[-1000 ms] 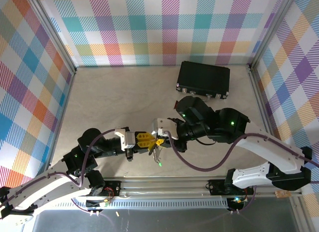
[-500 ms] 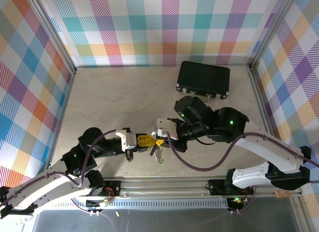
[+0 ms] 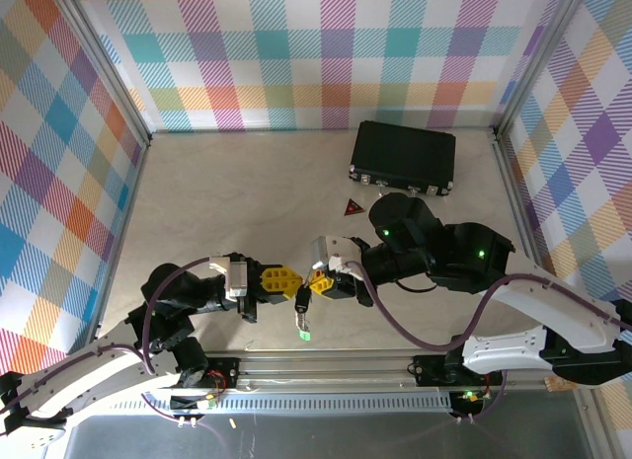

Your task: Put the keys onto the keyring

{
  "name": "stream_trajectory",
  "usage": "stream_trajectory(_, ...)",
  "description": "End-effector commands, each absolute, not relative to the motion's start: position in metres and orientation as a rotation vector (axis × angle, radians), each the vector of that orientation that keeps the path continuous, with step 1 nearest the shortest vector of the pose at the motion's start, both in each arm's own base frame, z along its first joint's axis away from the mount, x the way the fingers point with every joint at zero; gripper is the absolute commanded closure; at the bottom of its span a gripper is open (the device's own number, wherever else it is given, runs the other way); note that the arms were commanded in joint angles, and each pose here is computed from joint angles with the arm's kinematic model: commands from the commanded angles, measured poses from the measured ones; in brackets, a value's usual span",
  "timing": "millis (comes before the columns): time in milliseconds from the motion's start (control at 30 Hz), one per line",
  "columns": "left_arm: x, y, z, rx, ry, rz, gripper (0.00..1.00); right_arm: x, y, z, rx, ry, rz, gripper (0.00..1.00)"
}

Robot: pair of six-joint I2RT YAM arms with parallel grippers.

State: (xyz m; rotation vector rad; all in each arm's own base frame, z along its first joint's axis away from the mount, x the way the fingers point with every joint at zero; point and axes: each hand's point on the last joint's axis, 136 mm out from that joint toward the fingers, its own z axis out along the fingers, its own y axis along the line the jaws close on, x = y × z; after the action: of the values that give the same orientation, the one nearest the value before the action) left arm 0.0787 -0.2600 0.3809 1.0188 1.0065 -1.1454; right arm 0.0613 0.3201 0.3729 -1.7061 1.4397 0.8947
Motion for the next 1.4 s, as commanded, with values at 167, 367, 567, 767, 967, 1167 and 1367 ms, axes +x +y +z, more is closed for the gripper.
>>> stream_trajectory(167, 0.079, -0.256, 0.39, 0.982, 0.971, -1.151, 1.0, 0.055, 0.329, 0.377, -1.711, 1.393, 0.943, 0.7)
stream_trajectory(367, 0.077, -0.254, 0.39, 0.981, 0.967, -1.154, 1.0, 0.063, 0.327, 0.369, -1.702, 1.434, 0.885, 0.84)
stream_trajectory(567, 0.076, -0.252, 0.389, 0.993, 0.986, -1.147, 1.0, 0.075, 0.324, 0.359, -1.711, 1.479, 0.781, 0.95)
stream_trajectory(767, 0.092, -0.253, 0.372, 1.044, 1.135, -1.016, 1.0, 0.078, 0.323, 0.358, -1.778, 1.479, 0.719, 1.0)
stream_trajectory(967, 0.11, -0.256, 0.343, 1.148, 1.31, -0.844, 0.76, 0.073, 0.327, 0.36, -1.844, 1.451, 0.728, 1.0)
stream_trajectory(1167, 0.117, -0.259, 0.336, 1.175, 1.336, -0.798, 0.75, 0.072, 0.331, 0.359, -1.852, 1.444, 0.747, 1.0)
stream_trajectory(1367, 0.119, -0.26, 0.328, 1.191, 1.364, -0.785, 0.73, 0.074, 0.329, 0.362, -1.833, 1.448, 0.736, 1.0)
